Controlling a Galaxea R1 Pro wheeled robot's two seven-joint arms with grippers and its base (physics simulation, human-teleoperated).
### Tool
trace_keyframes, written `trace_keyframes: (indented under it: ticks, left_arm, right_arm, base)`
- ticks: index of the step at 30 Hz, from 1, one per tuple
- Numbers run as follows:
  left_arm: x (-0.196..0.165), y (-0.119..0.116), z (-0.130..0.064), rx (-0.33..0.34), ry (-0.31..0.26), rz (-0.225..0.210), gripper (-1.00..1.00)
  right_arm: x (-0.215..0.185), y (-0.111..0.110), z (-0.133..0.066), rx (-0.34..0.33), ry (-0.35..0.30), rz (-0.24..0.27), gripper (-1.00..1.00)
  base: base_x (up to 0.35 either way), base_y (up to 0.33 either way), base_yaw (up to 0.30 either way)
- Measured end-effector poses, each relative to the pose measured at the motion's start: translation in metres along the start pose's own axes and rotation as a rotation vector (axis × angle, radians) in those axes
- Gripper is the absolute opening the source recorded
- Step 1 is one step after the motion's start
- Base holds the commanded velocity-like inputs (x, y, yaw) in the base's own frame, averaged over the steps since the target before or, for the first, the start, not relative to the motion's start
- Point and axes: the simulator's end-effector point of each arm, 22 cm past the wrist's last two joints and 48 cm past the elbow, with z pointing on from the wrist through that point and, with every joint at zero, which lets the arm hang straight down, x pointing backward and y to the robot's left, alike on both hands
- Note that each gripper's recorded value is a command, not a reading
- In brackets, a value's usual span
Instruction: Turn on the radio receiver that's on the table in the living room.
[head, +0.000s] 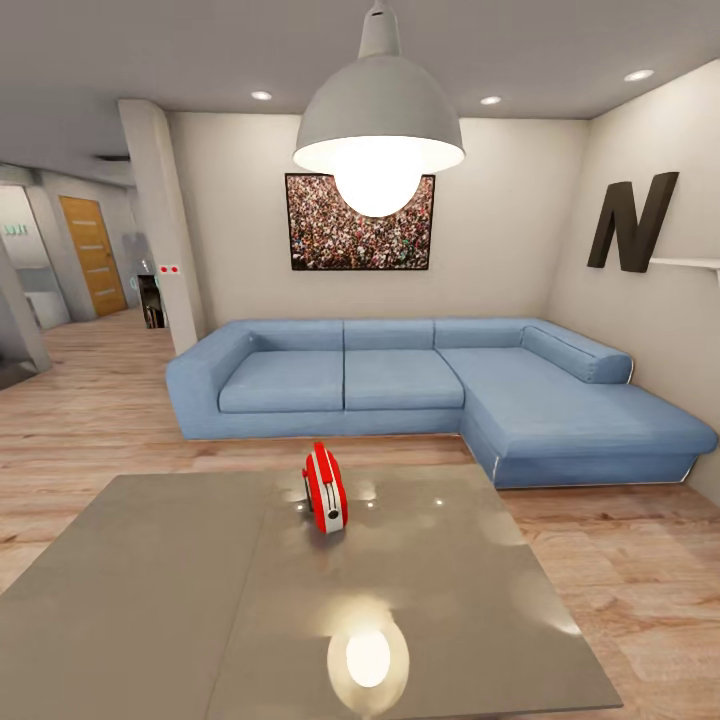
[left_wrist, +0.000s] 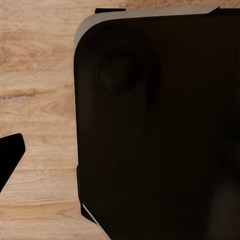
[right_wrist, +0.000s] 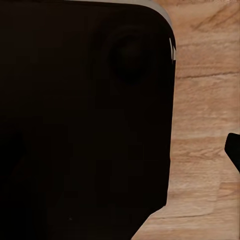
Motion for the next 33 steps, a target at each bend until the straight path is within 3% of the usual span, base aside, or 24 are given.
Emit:
trace_keyframes:
  ticks: [9,20,27,33]
  left_arm:
    - [0.0004,0.0,0.0,-0.001,0.001,-0.001,1.0]
    - [0.0004,0.0011,0.0,-0.003,0.002,-0.069,1.0]
    - [0.0005,0.0017,0.0,-0.005,0.002,-0.083,1.0]
    - [0.0005,0.0008,0.0,-0.004,0.002,-0.084,1.0]
  right_arm:
    - [0.0,0.0008,0.0,-0.001,0.0,-0.009,1.0]
    - [0.0001,0.0005,0.0,-0.001,0.0,-0.012,1.0]
    - [0.0001,0.0011,0.0,-0.002,0.0,-0.012,1.0]
    - [0.0,0.0015,0.0,-0.003,0.0,-0.015,1.0]
  base:
    - [0.024,0.0,0.0]
    - [0.277,0.0,0.0]
    - [0.287,0.0,0.0]
    - [0.063,0.0,0.097]
